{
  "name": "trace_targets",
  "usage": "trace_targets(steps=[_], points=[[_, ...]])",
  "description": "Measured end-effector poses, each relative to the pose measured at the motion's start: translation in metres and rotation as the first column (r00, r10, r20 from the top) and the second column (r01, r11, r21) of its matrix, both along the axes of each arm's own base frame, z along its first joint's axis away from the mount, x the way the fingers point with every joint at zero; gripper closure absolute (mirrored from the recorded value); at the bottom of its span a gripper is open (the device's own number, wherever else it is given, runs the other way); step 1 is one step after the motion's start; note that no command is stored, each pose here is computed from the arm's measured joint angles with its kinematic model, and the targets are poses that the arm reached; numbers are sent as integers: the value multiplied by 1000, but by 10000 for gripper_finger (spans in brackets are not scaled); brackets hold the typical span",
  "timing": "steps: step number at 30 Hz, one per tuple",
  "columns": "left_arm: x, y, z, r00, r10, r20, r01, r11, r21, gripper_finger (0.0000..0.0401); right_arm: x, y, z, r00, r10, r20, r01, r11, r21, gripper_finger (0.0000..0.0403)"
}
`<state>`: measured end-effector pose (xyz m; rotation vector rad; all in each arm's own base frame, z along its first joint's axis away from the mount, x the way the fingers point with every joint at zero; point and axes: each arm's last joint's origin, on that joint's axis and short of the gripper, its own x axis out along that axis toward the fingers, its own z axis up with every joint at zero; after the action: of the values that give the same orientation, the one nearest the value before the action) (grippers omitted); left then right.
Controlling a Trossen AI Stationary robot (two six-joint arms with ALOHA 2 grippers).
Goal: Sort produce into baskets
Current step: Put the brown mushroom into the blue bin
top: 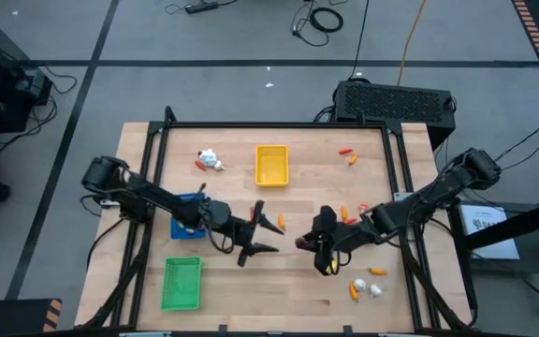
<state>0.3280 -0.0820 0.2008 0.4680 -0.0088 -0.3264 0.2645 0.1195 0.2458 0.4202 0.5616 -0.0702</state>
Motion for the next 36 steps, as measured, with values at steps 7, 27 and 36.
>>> trace_targets(steps=[7, 27, 36], points=[[18, -5, 0, 998, 44, 39, -47, 995, 89, 166, 9, -10, -3, 1000, 8, 7, -8, 1000, -13, 337], [27, 1, -3, 998, 52, 30, -55, 992, 116, 166, 18, -18, 5, 994, 74, 84, -75, 997, 10, 337], [27, 1, -1, 998, 54, 43, -59, 992, 111, 166, 20, -23, 5, 994, 60, 90, -61, 998, 5, 337]])
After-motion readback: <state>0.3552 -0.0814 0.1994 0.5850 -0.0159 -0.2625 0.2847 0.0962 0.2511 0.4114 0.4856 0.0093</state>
